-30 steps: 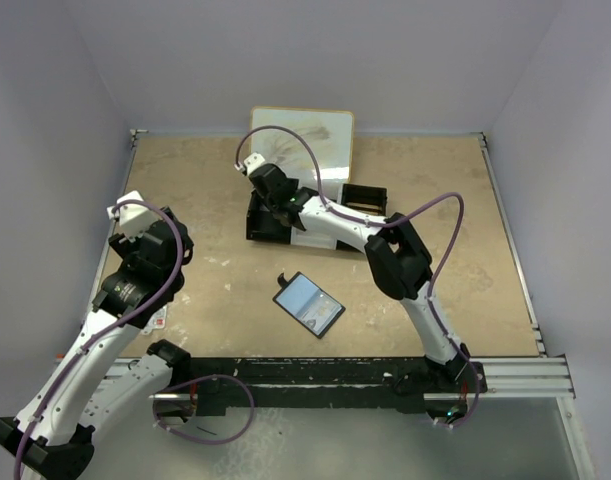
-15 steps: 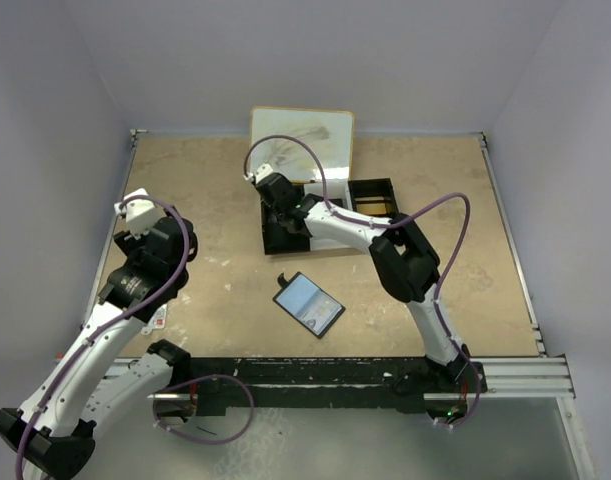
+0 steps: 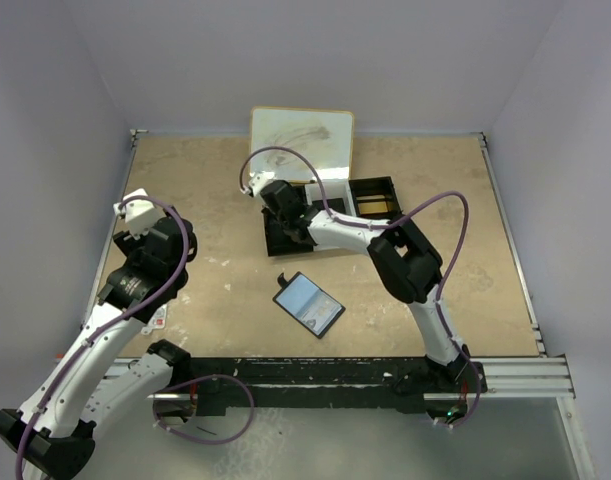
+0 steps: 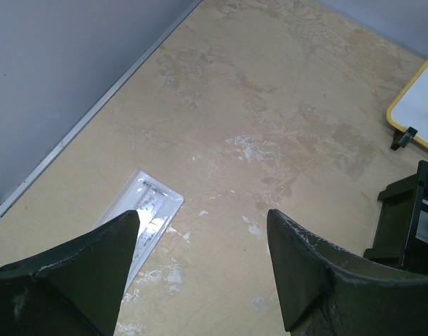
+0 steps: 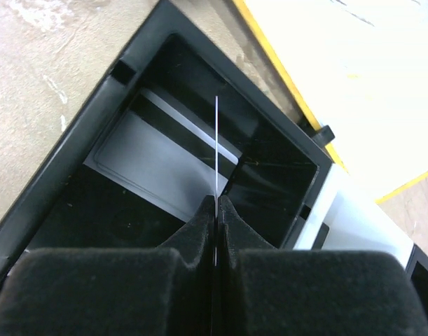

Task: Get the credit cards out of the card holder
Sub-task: Place the credit card in the storage box.

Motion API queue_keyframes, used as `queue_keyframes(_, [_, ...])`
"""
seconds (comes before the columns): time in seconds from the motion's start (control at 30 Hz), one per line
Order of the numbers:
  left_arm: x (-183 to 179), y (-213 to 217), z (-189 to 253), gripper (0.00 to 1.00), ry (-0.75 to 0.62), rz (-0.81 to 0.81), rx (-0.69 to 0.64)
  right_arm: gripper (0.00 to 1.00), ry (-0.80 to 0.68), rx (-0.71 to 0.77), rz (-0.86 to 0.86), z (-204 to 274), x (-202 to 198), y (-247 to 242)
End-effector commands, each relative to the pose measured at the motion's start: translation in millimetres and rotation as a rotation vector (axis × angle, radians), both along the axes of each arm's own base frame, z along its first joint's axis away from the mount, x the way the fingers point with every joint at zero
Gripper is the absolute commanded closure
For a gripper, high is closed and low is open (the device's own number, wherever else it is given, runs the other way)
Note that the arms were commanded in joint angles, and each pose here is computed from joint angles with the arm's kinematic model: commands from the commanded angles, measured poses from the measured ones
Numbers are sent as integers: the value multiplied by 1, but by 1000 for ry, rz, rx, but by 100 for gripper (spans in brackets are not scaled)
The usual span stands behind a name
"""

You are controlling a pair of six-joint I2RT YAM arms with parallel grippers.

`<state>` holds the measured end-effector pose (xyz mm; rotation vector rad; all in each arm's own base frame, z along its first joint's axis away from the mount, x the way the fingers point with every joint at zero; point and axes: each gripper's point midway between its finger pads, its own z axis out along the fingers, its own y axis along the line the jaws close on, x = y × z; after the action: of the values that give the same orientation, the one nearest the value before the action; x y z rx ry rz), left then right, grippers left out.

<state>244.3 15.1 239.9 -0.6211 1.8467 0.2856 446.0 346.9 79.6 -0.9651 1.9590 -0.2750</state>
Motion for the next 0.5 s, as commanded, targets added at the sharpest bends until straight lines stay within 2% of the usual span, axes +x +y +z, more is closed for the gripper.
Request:
queue_keyframes(0.0, [-1, 4, 3, 29, -22, 23, -2, 100, -157, 42, 109, 51, 15, 14])
queue_keyframes(0.17, [0, 4, 4, 29, -20, 24, 1, 100, -174, -5, 139, 43, 19, 16])
queue_keyframes(0.3, [1, 4, 2, 29, -13, 26, 7, 95, -180, -44, 192, 32, 18, 17])
queue_keyframes(0.47, [1, 4, 1, 29, -6, 28, 13, 93, -154, -80, 255, 13, 15, 21])
